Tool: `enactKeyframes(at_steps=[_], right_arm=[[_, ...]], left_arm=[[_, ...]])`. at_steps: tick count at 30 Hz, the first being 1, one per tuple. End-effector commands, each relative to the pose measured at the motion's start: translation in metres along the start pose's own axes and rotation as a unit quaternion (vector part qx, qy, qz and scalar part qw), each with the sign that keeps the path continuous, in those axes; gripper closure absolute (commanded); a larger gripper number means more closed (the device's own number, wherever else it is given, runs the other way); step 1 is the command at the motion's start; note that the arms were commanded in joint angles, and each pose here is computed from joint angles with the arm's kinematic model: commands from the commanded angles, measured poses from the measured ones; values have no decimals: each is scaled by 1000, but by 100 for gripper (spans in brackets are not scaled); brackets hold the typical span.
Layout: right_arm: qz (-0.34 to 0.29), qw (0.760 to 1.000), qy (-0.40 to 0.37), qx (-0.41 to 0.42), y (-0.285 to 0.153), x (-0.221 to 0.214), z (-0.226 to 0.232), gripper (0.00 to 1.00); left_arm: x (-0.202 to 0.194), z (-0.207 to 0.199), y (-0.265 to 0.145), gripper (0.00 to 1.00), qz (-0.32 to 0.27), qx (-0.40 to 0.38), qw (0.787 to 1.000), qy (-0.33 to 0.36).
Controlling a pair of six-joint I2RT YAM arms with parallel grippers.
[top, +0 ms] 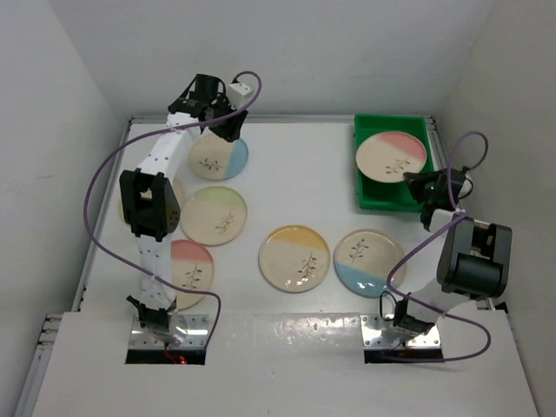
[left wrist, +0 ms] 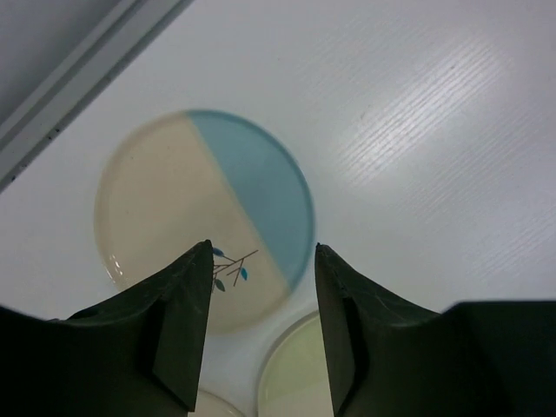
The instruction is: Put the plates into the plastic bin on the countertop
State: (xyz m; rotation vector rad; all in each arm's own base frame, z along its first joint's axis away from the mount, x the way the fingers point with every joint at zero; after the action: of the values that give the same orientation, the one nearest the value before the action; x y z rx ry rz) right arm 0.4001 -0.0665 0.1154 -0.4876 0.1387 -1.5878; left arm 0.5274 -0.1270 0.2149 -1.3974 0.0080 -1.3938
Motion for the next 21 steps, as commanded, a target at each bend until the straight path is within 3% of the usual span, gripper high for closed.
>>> enactKeyframes(at_steps=[1,5,9,14,17,18,20,21], right_arm=[[-102,987,60,107,-9,46,47,100],[-99,991,66,61,9,49,21,100],[-48,998,51,7,29,37,-1,100],[-17,998,28,-58,38,31,-19,59],[18,990,-32,-139,37,26,-31,39],[16,988,-49,-144,42,31,-20,37],[28,964,-105,-244,33,26,-39,27],[2,961,-130,-243,42,37,-16,26]], left_arm=[[2,3,-13,46,-3,12,1000,-11],[-12,8,-11,33,22,30,999,-32],[-35,19,-6,24,53,53,995,-68],[-75,47,2,9,87,81,985,-126],[-104,66,11,4,107,98,977,-158],[-114,70,22,4,114,97,974,-168],[-129,78,31,4,124,103,970,-181],[-132,87,32,3,122,111,969,-184]])
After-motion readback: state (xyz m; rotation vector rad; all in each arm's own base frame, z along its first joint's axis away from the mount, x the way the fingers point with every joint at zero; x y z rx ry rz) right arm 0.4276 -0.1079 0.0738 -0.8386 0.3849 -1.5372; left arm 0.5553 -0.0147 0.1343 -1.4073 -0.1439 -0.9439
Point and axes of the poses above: each gripper's point midway between its finger pads, its own y axis out along the fingers, its own z axis along the line the jaws close on, x = y × z, the point moved 3 cm from there along -y, back along the fingers, and after that the axes turned 14 degrees about y, right-handed, at the moved point
